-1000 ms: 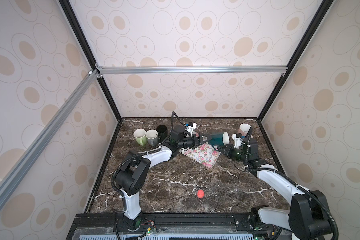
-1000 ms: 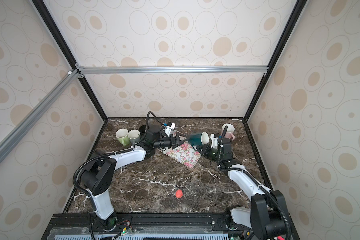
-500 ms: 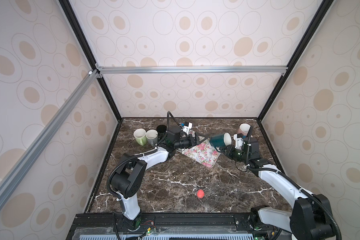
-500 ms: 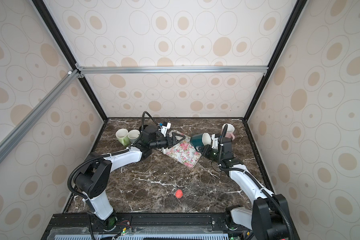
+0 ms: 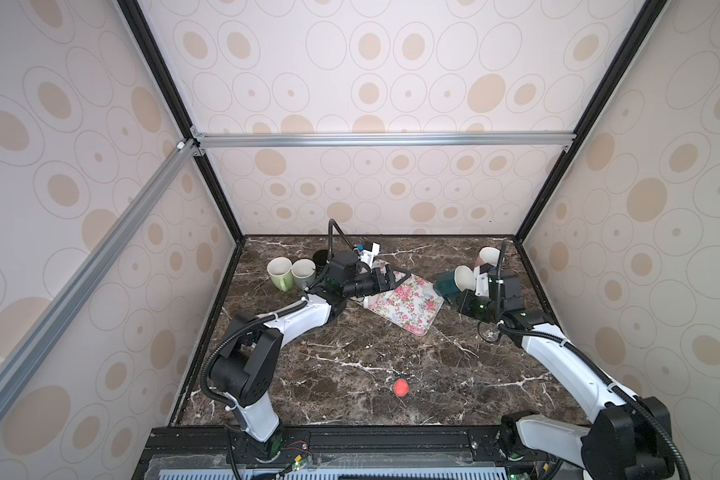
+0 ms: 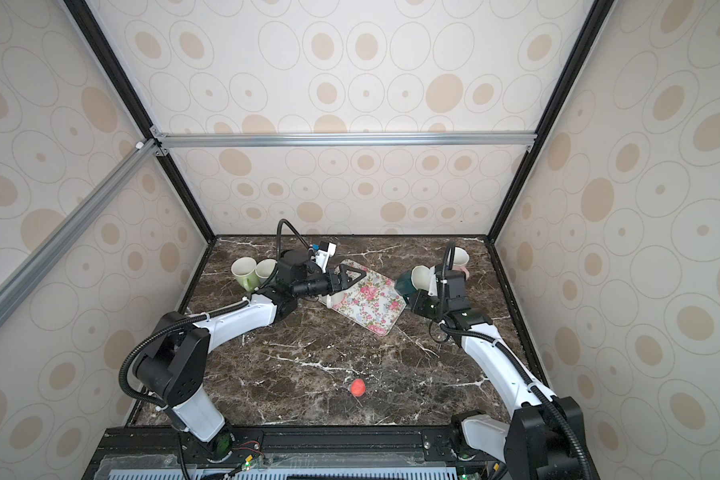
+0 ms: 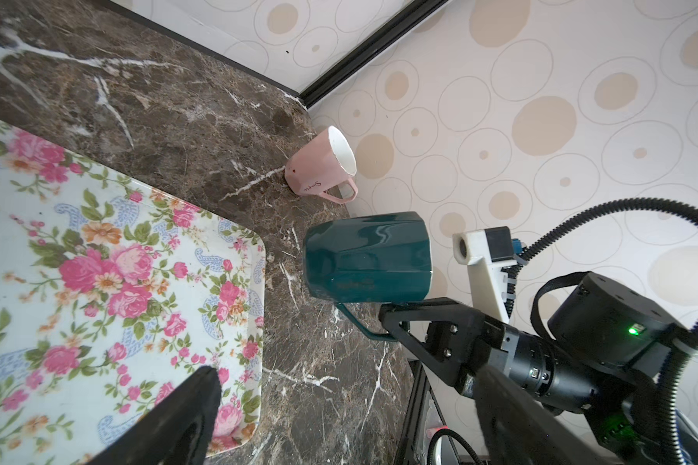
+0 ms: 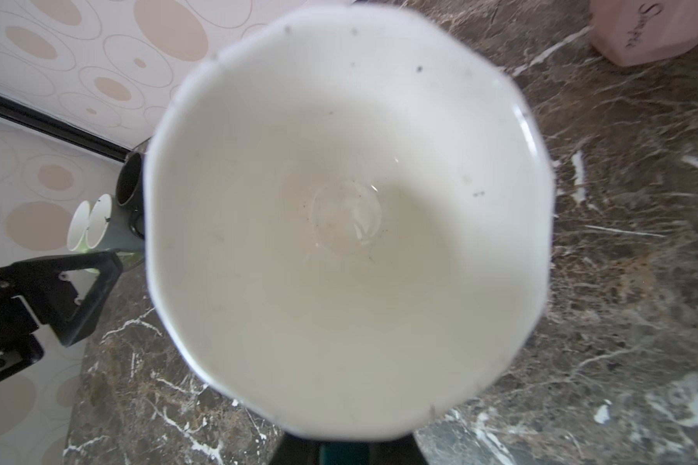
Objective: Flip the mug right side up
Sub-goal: 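Carry the green mug toward the pink mug with the right gripper while the left withdraws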
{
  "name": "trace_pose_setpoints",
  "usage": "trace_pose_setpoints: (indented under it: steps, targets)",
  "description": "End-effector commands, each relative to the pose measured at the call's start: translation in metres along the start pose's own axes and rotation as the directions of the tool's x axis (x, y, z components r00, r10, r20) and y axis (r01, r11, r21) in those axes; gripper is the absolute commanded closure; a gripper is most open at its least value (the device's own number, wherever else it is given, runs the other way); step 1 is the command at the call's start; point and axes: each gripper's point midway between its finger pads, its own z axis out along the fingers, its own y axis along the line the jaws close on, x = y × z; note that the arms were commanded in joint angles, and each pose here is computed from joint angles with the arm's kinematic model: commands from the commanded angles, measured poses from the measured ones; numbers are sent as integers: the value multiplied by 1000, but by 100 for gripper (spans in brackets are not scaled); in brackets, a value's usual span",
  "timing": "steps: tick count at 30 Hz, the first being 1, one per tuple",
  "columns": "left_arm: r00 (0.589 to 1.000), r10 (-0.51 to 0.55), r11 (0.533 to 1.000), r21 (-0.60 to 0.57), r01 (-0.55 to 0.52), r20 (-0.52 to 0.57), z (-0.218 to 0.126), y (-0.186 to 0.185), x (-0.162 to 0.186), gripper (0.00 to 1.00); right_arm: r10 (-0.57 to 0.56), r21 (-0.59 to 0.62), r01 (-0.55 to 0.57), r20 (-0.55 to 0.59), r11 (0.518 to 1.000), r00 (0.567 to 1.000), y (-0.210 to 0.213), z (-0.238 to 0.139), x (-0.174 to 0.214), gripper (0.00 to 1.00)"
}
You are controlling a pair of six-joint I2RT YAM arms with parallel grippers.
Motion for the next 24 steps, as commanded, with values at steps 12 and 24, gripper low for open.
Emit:
trace_pose_setpoints:
  steps: [12,24]
  targets:
    - [994,102,988,-122,-96,44,-19,16,-3,2,-177,222,156,78,963,981,-16,-23,-56,100]
    - [959,254,885,-431,-178,126,-66,55,-11,2,-164,281,135,81,950,983,-35,-24,-73,100]
